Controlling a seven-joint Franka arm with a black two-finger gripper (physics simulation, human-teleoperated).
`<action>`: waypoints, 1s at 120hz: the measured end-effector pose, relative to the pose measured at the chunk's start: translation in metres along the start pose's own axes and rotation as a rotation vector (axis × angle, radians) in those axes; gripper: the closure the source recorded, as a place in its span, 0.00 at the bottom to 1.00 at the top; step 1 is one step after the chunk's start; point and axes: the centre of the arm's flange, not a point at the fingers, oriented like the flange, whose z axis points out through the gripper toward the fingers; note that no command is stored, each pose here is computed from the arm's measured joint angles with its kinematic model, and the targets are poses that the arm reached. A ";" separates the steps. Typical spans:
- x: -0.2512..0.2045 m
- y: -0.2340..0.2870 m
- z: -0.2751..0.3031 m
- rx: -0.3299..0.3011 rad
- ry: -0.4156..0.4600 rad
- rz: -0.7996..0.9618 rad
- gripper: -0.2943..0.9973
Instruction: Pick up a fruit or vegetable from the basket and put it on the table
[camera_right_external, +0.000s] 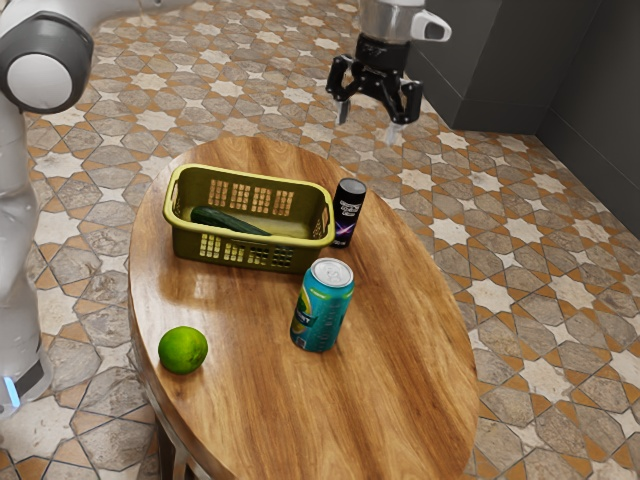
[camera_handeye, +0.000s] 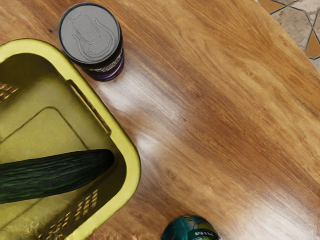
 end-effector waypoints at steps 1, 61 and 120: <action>-0.001 0.000 0.000 0.001 -0.003 -0.021 0.23; -0.018 0.006 0.008 0.072 -0.045 -0.797 0.23; 0.007 -0.166 0.106 0.076 -0.033 -1.411 0.23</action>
